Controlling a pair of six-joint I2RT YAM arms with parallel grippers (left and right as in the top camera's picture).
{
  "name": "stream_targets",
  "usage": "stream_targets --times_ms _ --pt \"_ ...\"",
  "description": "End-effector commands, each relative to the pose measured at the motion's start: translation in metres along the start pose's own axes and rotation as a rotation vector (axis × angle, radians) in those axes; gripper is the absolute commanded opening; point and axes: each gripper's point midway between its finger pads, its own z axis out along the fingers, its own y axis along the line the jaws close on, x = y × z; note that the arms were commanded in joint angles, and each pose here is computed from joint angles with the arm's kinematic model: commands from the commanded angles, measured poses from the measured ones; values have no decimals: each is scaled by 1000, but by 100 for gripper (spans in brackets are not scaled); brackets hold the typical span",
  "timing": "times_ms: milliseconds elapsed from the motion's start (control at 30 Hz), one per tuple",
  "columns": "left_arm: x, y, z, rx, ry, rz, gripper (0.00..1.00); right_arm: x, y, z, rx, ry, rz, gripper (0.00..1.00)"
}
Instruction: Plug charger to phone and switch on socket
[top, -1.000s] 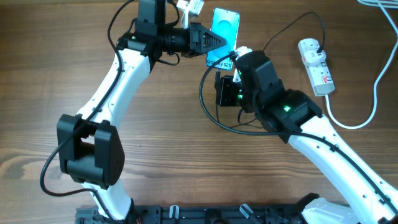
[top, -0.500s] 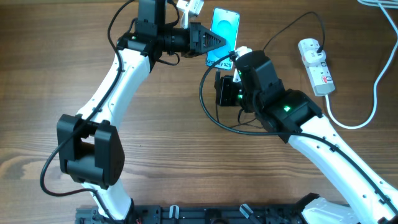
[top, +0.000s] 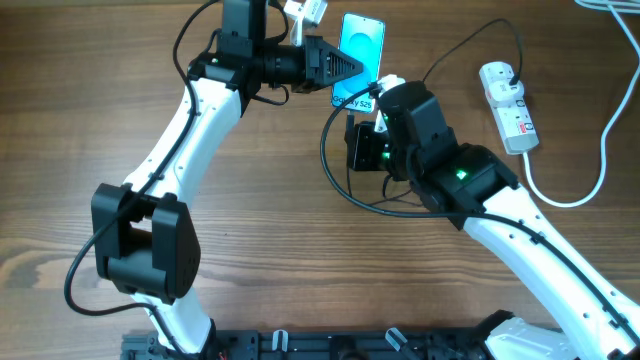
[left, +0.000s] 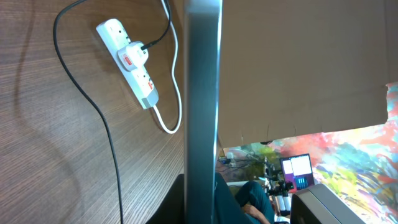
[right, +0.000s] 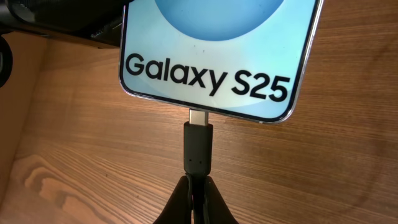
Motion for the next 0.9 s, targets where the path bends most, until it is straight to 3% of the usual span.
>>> stream_targets --times_ms 0,867 --pt "0 -24 -4 44 10 44 4 -9 0 0 8 -34 -15 4" --pt "4 -22 -4 38 20 43 4 -23 -8 -1 68 -109 -16 4"
